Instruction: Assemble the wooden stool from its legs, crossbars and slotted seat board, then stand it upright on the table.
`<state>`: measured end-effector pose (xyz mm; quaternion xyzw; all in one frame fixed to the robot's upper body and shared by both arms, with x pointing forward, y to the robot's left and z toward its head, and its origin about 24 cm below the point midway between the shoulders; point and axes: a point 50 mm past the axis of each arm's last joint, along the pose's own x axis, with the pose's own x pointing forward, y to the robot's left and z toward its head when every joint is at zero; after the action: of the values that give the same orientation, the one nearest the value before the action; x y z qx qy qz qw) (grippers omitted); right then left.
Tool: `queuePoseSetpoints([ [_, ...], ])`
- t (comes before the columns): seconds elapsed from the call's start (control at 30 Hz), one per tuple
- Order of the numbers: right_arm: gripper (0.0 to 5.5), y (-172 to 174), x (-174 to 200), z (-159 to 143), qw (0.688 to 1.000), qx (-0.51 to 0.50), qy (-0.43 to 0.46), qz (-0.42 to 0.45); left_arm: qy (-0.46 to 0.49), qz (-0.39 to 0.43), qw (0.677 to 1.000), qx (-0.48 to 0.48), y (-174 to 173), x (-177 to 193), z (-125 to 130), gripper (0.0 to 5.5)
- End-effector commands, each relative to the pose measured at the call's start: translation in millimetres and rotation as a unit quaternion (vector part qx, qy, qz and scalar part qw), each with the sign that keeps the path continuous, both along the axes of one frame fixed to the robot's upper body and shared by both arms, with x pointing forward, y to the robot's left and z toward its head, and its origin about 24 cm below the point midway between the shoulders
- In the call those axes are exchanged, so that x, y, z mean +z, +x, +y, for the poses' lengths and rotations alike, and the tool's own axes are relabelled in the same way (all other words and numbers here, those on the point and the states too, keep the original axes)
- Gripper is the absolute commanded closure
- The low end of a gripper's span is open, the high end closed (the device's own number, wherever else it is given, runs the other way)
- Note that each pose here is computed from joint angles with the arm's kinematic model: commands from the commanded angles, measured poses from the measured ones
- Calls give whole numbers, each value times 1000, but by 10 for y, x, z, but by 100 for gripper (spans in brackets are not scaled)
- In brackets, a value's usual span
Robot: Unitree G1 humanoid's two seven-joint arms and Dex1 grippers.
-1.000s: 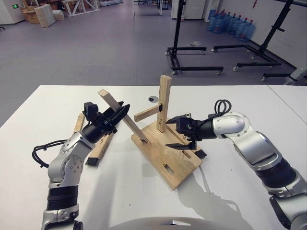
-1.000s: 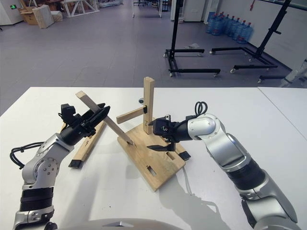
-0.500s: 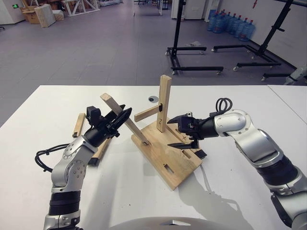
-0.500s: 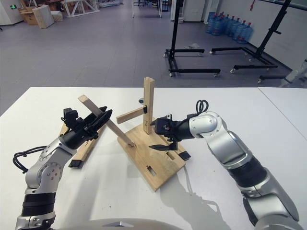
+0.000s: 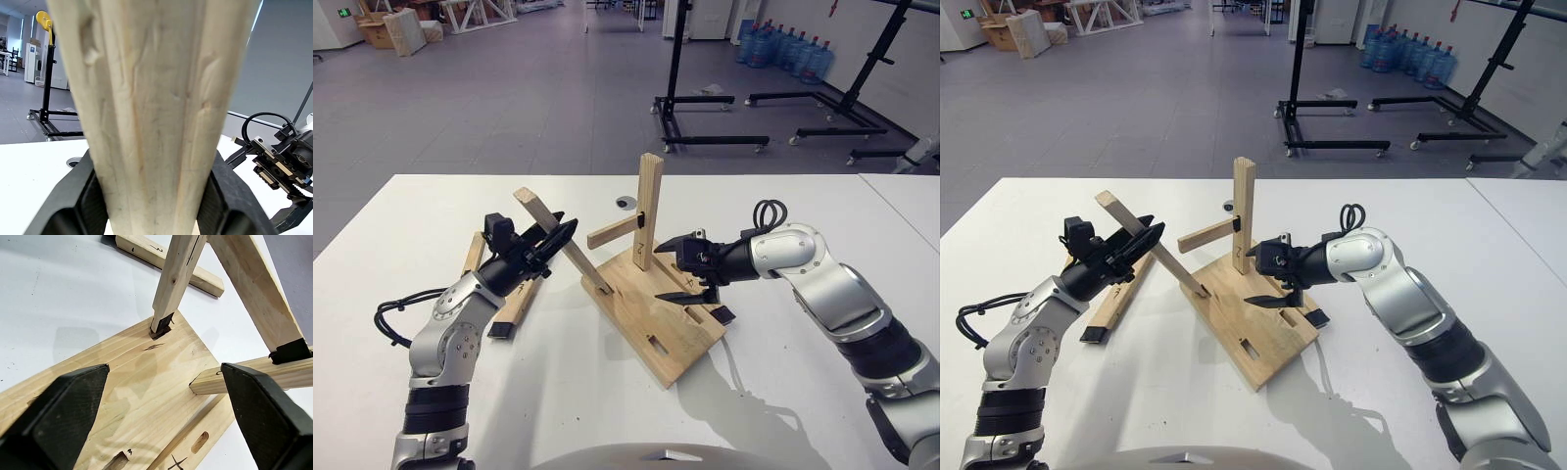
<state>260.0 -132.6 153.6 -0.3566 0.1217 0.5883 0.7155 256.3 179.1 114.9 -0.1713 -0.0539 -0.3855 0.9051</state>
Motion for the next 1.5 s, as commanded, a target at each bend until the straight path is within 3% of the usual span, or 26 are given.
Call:
queuePoseSetpoints([
  [0.03,128,-6,54,22,1000,8,1,-9,7,12,1000,-16,6,-35,-35,348],
  [0.7,128,-5,57,43,1000,11,1,-9,18,3,1000,-16,130,-21,-1,348],
  [1.5,128,-21,45,69,1000,17,2,-6,-19,52,998,-23,294,-170,188,348],
])
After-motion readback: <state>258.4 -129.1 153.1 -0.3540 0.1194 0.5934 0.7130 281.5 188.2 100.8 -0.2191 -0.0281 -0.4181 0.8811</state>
